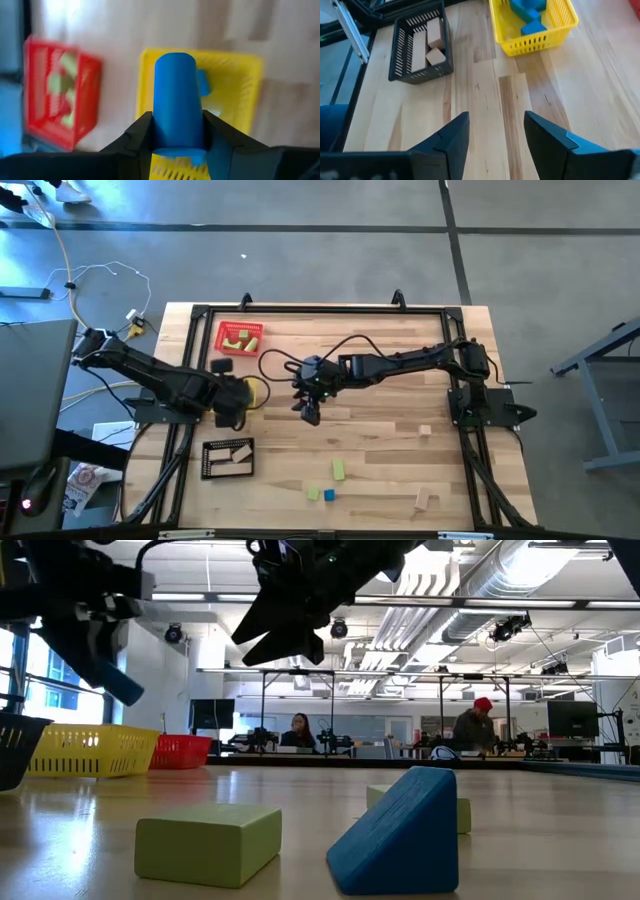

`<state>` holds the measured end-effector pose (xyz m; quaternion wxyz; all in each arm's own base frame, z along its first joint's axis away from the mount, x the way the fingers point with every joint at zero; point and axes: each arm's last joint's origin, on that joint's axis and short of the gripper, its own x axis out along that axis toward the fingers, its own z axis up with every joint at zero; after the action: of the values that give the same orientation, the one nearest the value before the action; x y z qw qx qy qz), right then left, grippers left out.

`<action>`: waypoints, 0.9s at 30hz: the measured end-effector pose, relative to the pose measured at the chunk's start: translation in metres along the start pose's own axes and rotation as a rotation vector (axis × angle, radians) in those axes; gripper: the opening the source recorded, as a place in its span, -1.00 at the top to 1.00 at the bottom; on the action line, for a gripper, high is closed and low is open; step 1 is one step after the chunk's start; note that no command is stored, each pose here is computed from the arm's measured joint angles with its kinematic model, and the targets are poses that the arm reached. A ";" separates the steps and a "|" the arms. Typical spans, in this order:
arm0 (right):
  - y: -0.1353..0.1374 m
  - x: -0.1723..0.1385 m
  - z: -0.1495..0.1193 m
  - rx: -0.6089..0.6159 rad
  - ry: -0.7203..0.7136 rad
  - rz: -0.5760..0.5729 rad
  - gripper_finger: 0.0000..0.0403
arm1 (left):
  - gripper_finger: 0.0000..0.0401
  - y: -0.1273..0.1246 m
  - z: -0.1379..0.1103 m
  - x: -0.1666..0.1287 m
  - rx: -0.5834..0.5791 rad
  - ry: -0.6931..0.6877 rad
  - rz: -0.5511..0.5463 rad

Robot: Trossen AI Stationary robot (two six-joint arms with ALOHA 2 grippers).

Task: Sort & place blocks by color
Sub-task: Put the cylinder blue block into the yellow basket

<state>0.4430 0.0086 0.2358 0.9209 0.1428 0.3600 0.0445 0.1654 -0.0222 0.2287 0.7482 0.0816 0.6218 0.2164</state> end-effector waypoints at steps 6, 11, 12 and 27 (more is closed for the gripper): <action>-0.002 0.000 -0.008 0.014 0.077 -0.022 0.14 | 0.43 -0.004 -0.011 0.010 -0.051 0.037 0.035; -0.004 -0.002 -0.019 0.056 0.194 -0.053 0.14 | 0.40 -0.009 -0.020 0.024 -0.042 0.074 0.033; -0.004 -0.002 -0.022 0.060 0.218 -0.058 0.14 | 0.40 -0.009 -0.020 0.025 -0.045 0.080 0.025; 0.030 -0.010 -0.065 0.114 0.564 -0.218 0.14 | 0.19 -0.011 -0.017 0.026 -0.059 0.060 -0.008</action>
<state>0.3918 0.0507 0.2056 0.7744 0.1366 0.6166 -0.0370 0.1547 -0.0234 0.1976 0.7323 0.0505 0.6376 0.2338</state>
